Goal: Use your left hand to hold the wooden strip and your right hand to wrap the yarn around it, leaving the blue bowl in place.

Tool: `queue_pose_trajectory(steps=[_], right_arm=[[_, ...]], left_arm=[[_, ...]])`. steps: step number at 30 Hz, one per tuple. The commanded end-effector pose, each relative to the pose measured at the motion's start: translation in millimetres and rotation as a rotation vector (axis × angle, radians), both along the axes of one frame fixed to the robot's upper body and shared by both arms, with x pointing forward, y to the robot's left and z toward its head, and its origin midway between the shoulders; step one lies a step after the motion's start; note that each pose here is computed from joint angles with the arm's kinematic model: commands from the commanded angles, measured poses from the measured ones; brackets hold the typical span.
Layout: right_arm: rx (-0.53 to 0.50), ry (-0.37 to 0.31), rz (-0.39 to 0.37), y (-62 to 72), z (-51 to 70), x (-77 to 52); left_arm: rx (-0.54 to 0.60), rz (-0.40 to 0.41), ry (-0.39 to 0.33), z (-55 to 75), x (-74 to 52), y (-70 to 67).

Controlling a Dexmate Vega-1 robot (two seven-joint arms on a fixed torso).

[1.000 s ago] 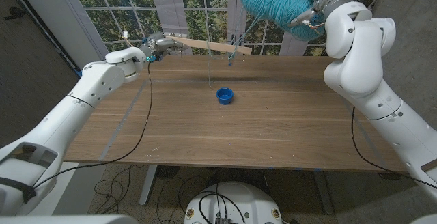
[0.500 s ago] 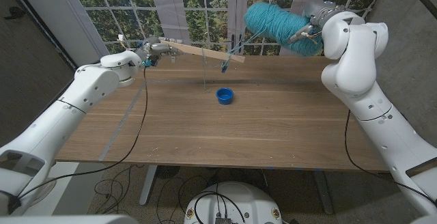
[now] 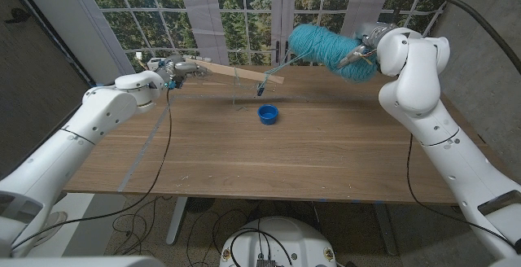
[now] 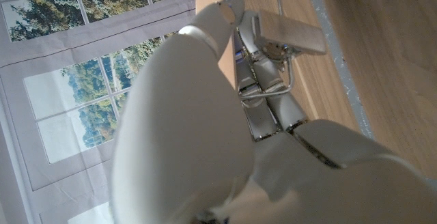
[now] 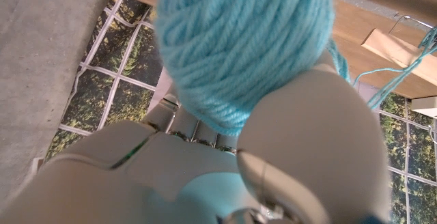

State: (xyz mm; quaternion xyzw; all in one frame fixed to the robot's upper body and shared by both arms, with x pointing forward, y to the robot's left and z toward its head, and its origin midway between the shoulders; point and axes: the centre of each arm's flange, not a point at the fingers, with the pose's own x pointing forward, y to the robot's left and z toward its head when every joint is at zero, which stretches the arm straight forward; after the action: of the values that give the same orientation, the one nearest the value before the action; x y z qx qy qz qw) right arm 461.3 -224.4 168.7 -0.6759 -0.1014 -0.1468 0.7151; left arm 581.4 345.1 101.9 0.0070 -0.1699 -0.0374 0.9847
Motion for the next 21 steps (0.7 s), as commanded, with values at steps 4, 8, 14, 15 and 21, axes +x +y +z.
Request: queue_pose_trajectory(steps=[4, 8, 14, 15, 21], right_arm=[[0.036, 0.071, 0.039, 1.0, -28.2, 34.3], [0.037, 0.084, 0.046, 4.1, -35.3, 44.2], [0.057, 0.104, 0.060, 6.7, -46.6, 60.9], [0.061, 0.108, 0.062, 6.9, -48.8, 63.7], [0.090, 0.130, 0.075, 5.7, -59.1, 78.1]], left_arm=[[-0.065, 0.030, 0.071, -35.3, 5.4, 16.2], [-0.071, 0.045, 0.095, -41.5, 7.9, 20.0], [-0.092, 0.042, 0.134, -51.7, 14.5, 25.7], [-0.086, 0.049, 0.142, -53.1, 14.7, 26.5], [-0.008, 0.036, 0.188, -54.7, 17.0, 31.6]])
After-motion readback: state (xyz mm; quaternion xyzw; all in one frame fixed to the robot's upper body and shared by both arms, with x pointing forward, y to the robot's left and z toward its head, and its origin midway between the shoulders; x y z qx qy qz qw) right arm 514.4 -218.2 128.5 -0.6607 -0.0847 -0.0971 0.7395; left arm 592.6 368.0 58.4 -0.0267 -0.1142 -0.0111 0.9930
